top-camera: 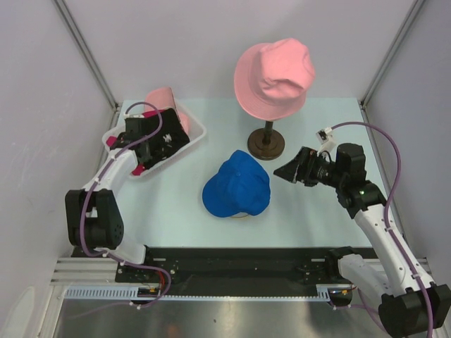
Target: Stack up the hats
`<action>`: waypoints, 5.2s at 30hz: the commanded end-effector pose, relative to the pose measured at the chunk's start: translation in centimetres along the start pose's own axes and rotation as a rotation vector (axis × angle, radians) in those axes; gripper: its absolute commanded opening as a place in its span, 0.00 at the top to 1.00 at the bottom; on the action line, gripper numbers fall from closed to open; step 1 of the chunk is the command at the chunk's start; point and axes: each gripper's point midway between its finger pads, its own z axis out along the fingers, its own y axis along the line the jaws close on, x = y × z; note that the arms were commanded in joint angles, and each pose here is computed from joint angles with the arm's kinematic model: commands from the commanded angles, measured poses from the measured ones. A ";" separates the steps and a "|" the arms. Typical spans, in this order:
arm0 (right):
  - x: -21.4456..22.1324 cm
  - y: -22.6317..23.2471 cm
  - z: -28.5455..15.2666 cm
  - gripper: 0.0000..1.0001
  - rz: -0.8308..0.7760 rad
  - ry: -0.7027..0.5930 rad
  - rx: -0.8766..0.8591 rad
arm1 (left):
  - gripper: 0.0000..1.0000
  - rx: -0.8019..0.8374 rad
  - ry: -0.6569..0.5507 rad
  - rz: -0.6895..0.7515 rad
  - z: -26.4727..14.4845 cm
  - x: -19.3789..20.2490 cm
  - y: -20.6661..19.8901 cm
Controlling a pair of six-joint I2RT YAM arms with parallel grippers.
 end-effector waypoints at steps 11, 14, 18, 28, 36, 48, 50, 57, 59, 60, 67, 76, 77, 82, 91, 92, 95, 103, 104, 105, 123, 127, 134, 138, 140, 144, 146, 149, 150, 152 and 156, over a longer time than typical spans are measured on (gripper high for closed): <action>-2.0 1.4 0.3 0.16 -0.037 -0.039 -0.056 | 1.00 0.029 -0.321 -0.197 -12.1 -10.2 3.7; -2.0 1.4 0.4 0.16 -0.040 -0.038 -0.061 | 1.00 0.038 -0.374 -0.233 -15.4 -11.6 4.8; -2.0 1.5 0.4 0.16 -0.042 -0.039 -0.064 | 1.00 0.078 -0.454 -0.264 -19.7 -13.8 5.8; -3.7 3.2 -0.8 0.16 -0.079 -0.110 -0.085 | 1.00 0.493 -0.696 -0.167 -30.7 -17.2 2.1; -7.1 8.1 -2.9 0.16 -0.208 -0.198 -0.147 | 1.00 1.024 -0.789 -0.051 -40.0 -17.5 -4.2; -11.4 20.4 -5.1 0.17 -0.434 -0.370 -0.485 | 1.00 1.764 -0.575 0.190 -50.1 -13.1 -11.2; -11.9 21.7 -5.6 0.17 -0.487 -0.366 -0.496 | 1.00 1.820 -0.518 0.206 -50.1 -12.3 -11.7; -15.0 27.4 -8.4 0.16 -0.712 -0.381 -0.580 | 1.00 2.008 -0.392 0.302 -52.8 -9.5 -12.2; -15.2 28.8 -8.9 0.16 -0.749 -0.365 -0.630 | 1.00 2.028 -0.370 0.313 -53.1 -9.1 -12.2; -15.3 28.5 -7.7 0.16 -0.739 -0.335 -0.629 | 1.00 2.037 -0.365 0.319 -53.2 -8.9 -12.2; -12.8 29.5 -4.4 0.16 -0.739 -0.222 -0.691 | 1.00 2.069 -0.303 0.343 -53.3 -7.3 -12.2; -8.9 31.3 -1.9 0.17 -0.746 -0.073 -0.768 | 1.00 2.101 -0.240 0.370 -53.2 -5.6 -12.3; -8.8 31.4 -2.0 0.17 -0.746 -0.074 -0.776 | 1.00 2.101 -0.239 0.372 -53.2 -5.5 -12.3; -9.6 31.6 -3.1 0.16 -0.740 -0.130 -0.755 | 1.00 2.106 -0.238 0.384 -53.2 -5.2 -12.1; -9.0 33.0 -4.2 0.16 -0.707 -0.069 -0.858 | 1.00 2.109 -0.238 0.387 -53.3 -5.4 -12.3; -8.6 32.9 -4.1 0.16 -0.713 -0.056 -0.857 | 1.00 2.110 -0.237 0.388 -53.2 -5.4 -12.3; -7.4 32.8 -3.3 0.16 -0.703 0.000 -0.857 | 1.00 2.109 -0.240 0.388 -53.2 -5.4 -12.3; -5.4 31.8 -3.2 0.29 -0.696 0.085 -0.811 | 1.00 2.095 -0.255 0.378 -52.9 -5.8 -12.7; -5.3 31.8 -3.2 0.42 -0.692 0.087 -0.807 | 1.00 2.092 -0.248 0.372 -52.7 -5.8 -12.9; -5.4 31.8 -3.3 0.69 -0.694 0.080 -0.804 | 1.00 2.083 -0.264 0.367 -52.5 -6.0 -13.0; -8.7 37.7 -2.5 1.00 -0.563 -0.255 -0.746 | 0.00 1.057 -0.679 -0.226 -37.2 -12.7 -4.8; -9.5 37.3 -1.4 1.00 -0.524 -0.288 -0.677 | 0.00 0.960 -0.630 -0.273 -33.9 -10.6 -4.1; -10.6 37.9 -0.3 1.00 -0.466 -0.348 -0.674 | 0.00 1.236 -0.533 -0.246 -34.3 -6.2 -7.7; -11.1 37.4 0.3 1.00 -0.417 -0.384 -0.642 | 0.00 1.195 -0.462 -0.263 -32.0 -3.4 -7.9; -11.3 37.2 0.7 1.00 -0.395 -0.404 -0.624 | 0.00 1.116 -0.448 -0.289 -30.4 -2.9 -7.4; -10.6 36.4 1.3 1.00 -0.376 -0.390 -0.554 | 0.00 0.694 -0.300 -0.411 -24.5 -0.7 -3.0; -9.8 35.4 2.1 1.00 -0.348 -0.368 -0.507 | 0.00 0.557 -0.295 -0.421 -23.1 -0.7 -1.1; -8.2 32.7 3.2 1.00 -0.273 -0.330 -0.428 | 0.00 0.564 -0.330 -0.410 -23.7 -1.3 -0.9; -7.9 32.2 3.2 1.00 -0.248 -0.328 -0.418 | 0.00 0.568 -0.332 -0.413 -23.7 -1.5 -1.0; -7.7 31.3 2.7 1.00 -0.202 -0.336 -0.398 | 0.00 0.575 -0.324 -0.426 -23.5 -1.5 -1.2; -5.7 29.6 3.0 1.00 -0.150 -0.338 -0.361 | 0.00 0.623 -0.311 -0.432 -23.1 -1.4 -2.3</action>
